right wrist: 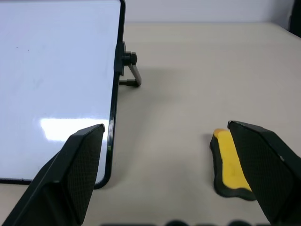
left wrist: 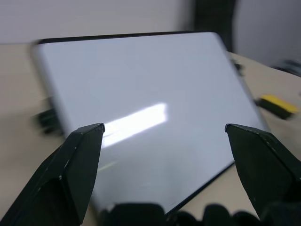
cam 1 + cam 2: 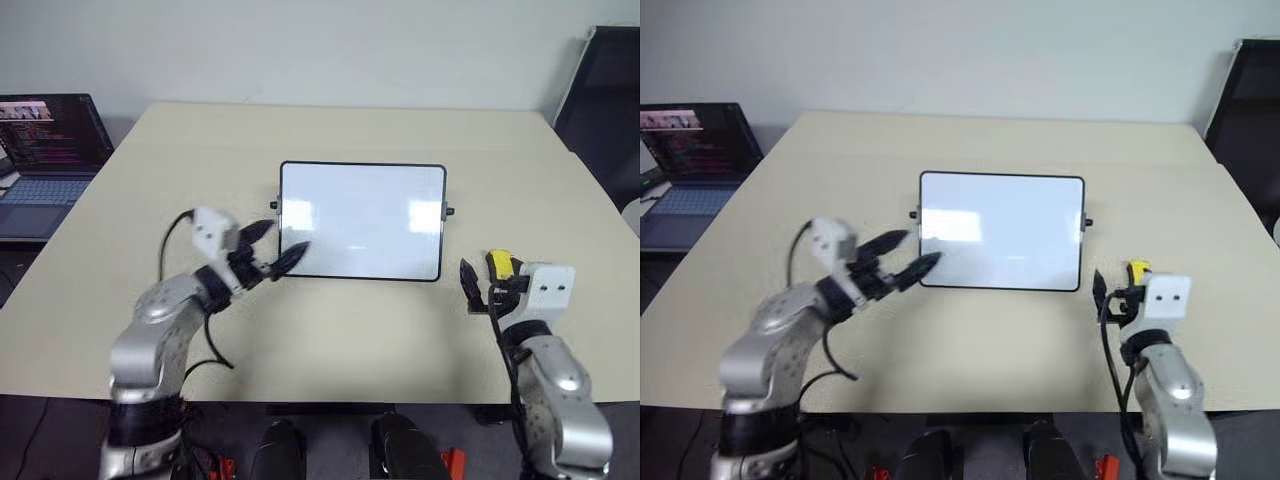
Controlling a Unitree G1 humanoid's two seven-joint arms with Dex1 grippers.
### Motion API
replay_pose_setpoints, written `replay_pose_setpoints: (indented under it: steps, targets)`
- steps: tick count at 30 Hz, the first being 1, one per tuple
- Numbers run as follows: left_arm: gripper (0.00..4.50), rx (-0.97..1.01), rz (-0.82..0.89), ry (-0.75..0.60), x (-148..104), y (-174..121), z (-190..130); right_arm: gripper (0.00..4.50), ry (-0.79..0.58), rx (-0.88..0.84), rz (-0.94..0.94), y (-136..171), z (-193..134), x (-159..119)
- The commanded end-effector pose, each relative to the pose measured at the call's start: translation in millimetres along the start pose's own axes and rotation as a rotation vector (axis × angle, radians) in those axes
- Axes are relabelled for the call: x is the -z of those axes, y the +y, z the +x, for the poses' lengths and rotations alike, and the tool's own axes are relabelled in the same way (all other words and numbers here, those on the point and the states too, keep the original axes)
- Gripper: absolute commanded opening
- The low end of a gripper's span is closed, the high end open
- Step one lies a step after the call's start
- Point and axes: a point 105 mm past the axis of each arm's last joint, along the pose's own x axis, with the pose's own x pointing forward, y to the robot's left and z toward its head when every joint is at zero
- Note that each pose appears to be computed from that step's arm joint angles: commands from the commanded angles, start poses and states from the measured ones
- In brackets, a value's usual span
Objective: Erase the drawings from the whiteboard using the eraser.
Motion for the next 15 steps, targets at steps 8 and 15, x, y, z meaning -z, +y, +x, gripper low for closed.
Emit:
replay_pose_setpoints:
  steps: [8,15]
  targets:
    - [4.50,-0.395,0.083,-0.039,8,38,-27,4.49,-0.071,0.051,-0.051,-40,-4,14]
    - [4.50,-0.256,0.106,0.020,26,10,-16,4.49,-0.082,0.046,-0.075,-49,-2,-1]
